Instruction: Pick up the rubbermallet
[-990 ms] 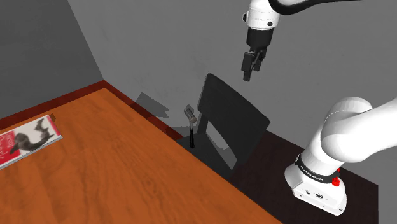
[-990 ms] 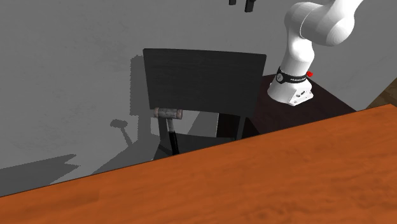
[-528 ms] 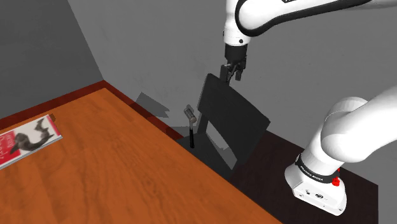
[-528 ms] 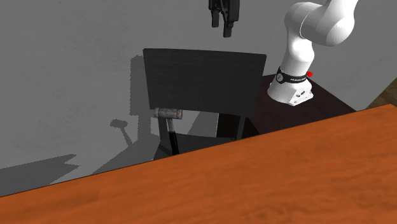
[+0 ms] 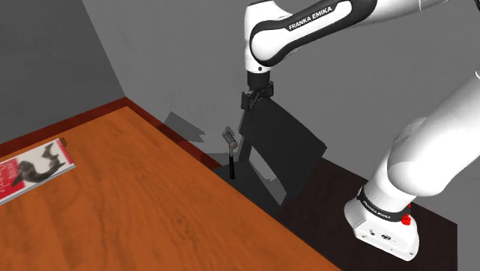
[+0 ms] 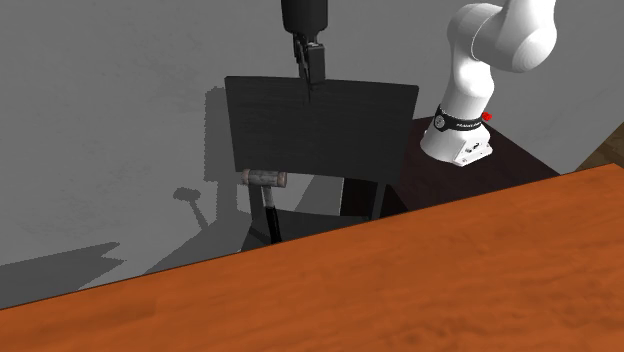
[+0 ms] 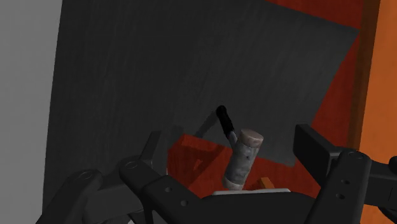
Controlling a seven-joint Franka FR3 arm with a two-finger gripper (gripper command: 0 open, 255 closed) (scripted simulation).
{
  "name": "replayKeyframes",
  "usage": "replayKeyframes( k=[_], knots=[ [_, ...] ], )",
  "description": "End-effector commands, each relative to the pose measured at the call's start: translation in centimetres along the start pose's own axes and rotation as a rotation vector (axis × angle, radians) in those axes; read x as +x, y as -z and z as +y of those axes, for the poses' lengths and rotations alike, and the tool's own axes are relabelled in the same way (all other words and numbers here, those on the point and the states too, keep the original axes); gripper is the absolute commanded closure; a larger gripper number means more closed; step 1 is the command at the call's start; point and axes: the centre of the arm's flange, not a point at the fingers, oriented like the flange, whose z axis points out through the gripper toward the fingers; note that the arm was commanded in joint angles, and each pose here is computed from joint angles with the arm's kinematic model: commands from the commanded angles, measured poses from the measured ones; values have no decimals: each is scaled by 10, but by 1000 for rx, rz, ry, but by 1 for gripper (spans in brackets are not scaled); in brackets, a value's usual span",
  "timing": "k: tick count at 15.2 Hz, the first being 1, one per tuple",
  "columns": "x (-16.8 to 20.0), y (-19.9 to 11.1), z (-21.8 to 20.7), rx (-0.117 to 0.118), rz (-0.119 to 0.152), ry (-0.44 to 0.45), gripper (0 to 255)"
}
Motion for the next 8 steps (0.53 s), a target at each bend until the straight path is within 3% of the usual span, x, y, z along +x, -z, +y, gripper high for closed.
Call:
replayKeyframes(
  k=[1,8],
  knots=[
    [21,-16,-6,5,-4,-18,0],
    [95,-72,-18,20,-21,-78,0]
  ],
)
